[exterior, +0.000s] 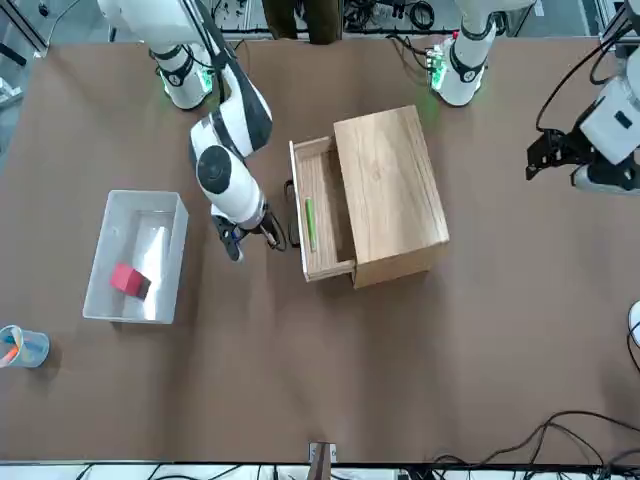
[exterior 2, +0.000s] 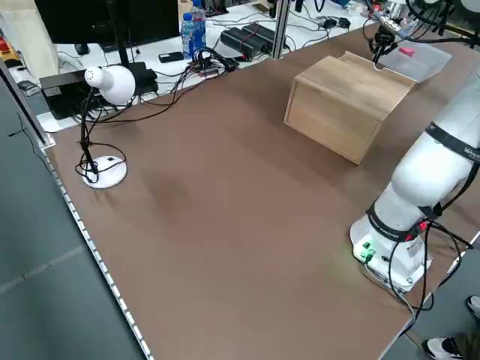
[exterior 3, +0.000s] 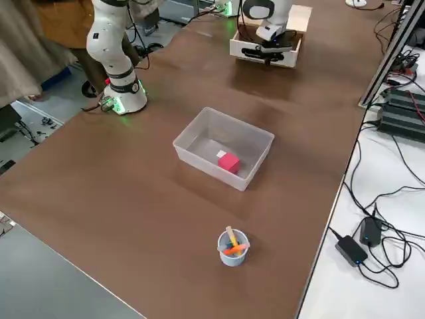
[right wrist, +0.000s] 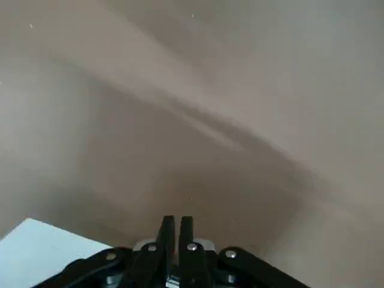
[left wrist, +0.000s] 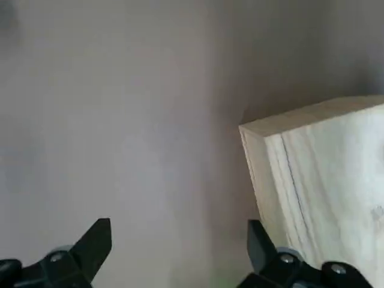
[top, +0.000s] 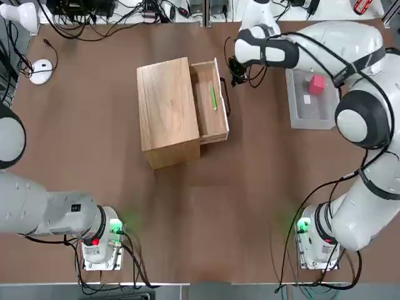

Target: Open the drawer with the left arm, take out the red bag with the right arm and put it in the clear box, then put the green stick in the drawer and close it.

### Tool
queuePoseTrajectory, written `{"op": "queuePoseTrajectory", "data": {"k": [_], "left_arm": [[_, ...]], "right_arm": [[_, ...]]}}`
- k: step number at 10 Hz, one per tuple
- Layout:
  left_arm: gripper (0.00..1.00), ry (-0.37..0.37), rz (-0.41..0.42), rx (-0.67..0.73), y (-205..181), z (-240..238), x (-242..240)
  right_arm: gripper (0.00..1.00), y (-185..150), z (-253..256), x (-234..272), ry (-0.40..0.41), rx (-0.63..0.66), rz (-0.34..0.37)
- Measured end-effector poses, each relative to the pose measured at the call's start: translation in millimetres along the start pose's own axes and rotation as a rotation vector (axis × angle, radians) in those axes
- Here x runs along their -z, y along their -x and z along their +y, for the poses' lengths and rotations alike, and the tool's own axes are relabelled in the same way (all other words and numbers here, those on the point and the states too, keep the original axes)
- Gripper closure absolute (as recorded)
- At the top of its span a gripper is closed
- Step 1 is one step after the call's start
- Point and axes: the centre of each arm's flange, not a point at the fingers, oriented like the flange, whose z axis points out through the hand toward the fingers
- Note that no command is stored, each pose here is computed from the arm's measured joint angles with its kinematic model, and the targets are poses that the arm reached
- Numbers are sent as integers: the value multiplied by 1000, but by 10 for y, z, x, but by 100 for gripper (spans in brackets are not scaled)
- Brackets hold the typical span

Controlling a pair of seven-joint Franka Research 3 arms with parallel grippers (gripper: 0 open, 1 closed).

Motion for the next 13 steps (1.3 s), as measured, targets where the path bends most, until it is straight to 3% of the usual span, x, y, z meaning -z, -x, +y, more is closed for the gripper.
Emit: {"op": "queuePoseTrajectory", "data": {"k": [2, 5, 9, 13], "left_arm": [[0, 1, -2, 22, 3, -98, -6], [0, 2, -3, 39, 5, -150, -12], [0, 2, -5, 40, 5, -152, -26], [0, 2, -7, 40, 5, -148, -31]], "right_arm": [[99, 9, -3, -189, 16, -20, 1], [99, -54, 8, -372, 40, -47, -4], [99, -225, -16, -450, 20, -118, -48], [99, -144, -8, -588, 31, -168, -119]]}}
